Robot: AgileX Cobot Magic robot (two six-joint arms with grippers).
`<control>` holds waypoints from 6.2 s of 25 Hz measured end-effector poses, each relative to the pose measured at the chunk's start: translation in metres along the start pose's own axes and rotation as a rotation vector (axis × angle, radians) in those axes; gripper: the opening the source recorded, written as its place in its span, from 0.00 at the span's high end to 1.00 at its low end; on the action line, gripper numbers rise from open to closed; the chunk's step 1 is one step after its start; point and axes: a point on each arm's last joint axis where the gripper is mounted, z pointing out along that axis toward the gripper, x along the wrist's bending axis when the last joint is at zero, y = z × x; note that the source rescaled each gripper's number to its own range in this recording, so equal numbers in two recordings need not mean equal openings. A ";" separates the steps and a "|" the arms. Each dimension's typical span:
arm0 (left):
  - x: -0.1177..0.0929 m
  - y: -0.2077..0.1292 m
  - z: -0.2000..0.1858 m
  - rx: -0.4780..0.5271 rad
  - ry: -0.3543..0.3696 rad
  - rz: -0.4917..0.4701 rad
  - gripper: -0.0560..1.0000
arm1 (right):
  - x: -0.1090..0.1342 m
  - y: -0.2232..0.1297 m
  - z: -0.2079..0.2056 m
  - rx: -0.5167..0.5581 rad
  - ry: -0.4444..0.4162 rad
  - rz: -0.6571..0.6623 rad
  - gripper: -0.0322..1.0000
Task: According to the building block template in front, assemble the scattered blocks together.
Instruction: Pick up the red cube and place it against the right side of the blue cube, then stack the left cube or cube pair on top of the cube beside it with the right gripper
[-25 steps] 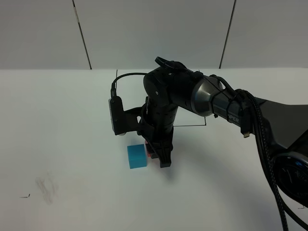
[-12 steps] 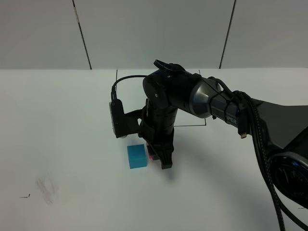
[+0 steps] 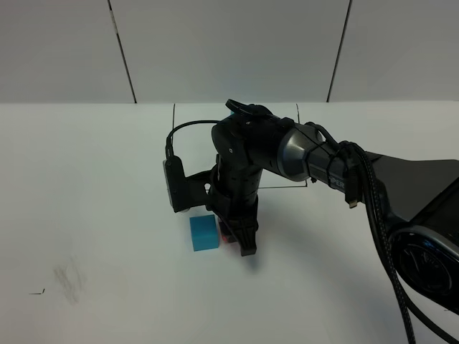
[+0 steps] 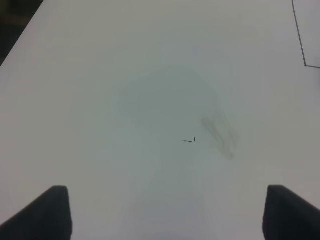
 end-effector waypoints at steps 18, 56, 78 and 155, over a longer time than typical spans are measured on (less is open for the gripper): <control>0.000 0.000 0.000 0.000 0.000 0.001 0.00 | -0.005 0.004 0.019 -0.014 -0.009 -0.023 0.97; 0.000 0.000 0.000 -0.002 0.000 0.001 0.00 | 0.002 0.005 0.029 -0.017 0.107 -0.022 0.97; 0.000 0.000 0.000 -0.002 0.000 0.001 0.00 | -0.002 0.007 0.027 -0.027 0.069 0.031 0.00; 0.000 0.000 0.000 -0.002 0.000 0.001 0.00 | 0.269 -0.189 -0.459 -0.416 -0.971 0.930 0.13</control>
